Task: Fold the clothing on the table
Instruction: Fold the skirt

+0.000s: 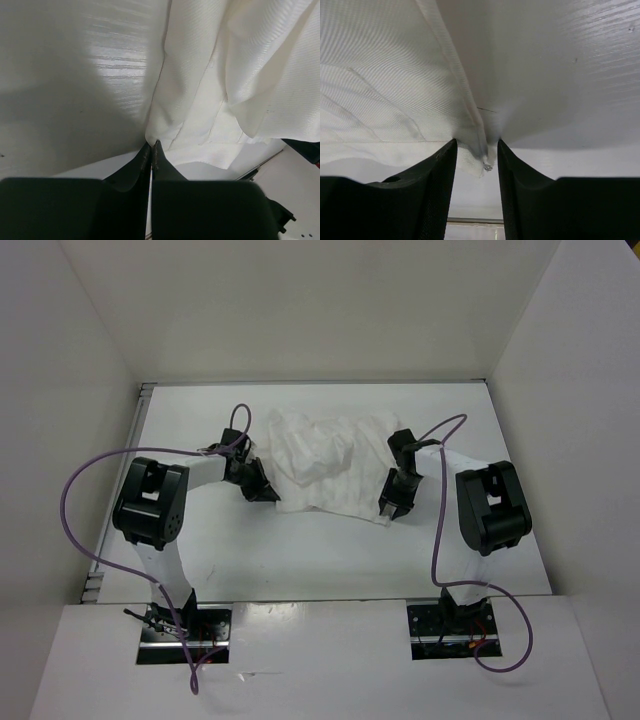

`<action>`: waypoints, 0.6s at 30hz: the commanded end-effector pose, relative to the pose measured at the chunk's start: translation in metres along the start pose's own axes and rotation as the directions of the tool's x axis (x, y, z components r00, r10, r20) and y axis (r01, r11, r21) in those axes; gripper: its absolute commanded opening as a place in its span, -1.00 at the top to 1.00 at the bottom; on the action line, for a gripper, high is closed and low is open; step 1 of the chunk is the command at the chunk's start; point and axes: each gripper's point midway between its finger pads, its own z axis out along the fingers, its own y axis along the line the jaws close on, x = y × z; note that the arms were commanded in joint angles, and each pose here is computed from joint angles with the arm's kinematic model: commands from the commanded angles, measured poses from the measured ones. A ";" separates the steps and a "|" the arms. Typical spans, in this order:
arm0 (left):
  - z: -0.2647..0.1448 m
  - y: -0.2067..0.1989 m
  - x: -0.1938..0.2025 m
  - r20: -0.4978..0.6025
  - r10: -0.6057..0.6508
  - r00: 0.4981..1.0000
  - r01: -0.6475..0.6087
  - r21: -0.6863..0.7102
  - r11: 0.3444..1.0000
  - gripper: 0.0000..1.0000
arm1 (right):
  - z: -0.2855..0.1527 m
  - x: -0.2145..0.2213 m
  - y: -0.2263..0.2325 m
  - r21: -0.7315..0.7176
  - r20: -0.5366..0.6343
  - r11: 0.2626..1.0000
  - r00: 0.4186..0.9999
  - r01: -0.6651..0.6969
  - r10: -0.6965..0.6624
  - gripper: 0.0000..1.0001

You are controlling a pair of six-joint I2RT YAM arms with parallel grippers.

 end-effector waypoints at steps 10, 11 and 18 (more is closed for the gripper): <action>0.014 0.030 0.009 -0.035 0.010 0.999 -0.013 -0.093 0.996 1.00 | 0.014 -0.009 0.008 -0.039 0.052 0.998 0.998 -0.044 0.046 0.99; 0.013 0.031 0.011 -0.042 0.015 0.999 -0.019 -0.098 0.995 1.00 | 0.014 -0.008 0.004 -0.022 0.051 0.999 0.998 -0.045 0.047 0.99; -0.051 -0.051 -0.039 0.098 0.147 0.984 -0.153 0.053 0.987 1.00 | -0.100 -0.068 0.048 -0.129 0.291 0.991 0.957 0.021 0.017 0.99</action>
